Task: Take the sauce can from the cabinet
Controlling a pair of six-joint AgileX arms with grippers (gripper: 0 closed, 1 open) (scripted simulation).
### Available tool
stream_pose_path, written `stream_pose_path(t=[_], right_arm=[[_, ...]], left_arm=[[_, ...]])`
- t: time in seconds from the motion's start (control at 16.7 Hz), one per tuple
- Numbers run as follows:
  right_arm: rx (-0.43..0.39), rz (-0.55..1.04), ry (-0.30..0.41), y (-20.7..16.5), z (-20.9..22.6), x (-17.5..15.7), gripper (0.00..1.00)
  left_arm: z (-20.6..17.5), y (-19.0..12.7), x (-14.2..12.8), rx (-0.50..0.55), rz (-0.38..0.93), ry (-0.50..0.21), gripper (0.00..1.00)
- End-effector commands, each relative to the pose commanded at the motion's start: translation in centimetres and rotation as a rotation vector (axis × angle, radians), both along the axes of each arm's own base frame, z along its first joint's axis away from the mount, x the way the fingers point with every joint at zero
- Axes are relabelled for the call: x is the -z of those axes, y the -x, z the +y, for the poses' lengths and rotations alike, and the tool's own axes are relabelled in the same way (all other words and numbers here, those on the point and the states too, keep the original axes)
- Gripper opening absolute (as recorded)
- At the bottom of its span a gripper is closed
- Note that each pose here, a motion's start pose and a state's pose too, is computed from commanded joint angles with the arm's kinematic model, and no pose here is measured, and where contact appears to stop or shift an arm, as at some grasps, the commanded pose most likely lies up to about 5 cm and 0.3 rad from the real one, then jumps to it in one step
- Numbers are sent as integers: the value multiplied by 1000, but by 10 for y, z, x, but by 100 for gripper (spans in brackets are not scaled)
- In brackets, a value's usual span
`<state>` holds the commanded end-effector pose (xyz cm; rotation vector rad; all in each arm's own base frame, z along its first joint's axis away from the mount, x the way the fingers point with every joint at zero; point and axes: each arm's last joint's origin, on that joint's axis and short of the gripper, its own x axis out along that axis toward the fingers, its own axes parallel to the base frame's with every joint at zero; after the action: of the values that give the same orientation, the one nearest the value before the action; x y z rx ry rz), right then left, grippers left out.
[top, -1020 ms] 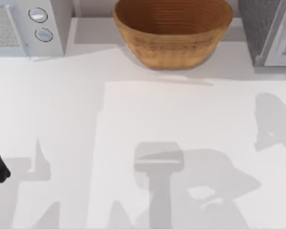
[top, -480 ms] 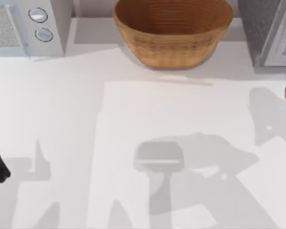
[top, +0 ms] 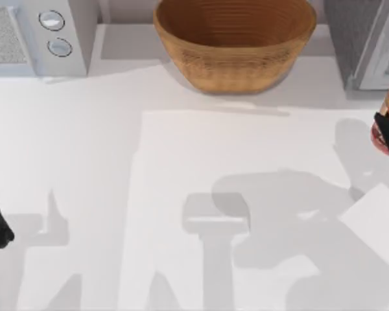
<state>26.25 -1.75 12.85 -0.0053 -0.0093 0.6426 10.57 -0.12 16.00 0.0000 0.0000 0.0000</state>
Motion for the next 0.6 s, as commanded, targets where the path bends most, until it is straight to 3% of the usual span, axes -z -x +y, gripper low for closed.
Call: stream_pose_path(t=[0.6], right_arm=[[-122,9,-3,-12,-5,44,0]], left_arm=[[0,0,0,0,0,0,100]])
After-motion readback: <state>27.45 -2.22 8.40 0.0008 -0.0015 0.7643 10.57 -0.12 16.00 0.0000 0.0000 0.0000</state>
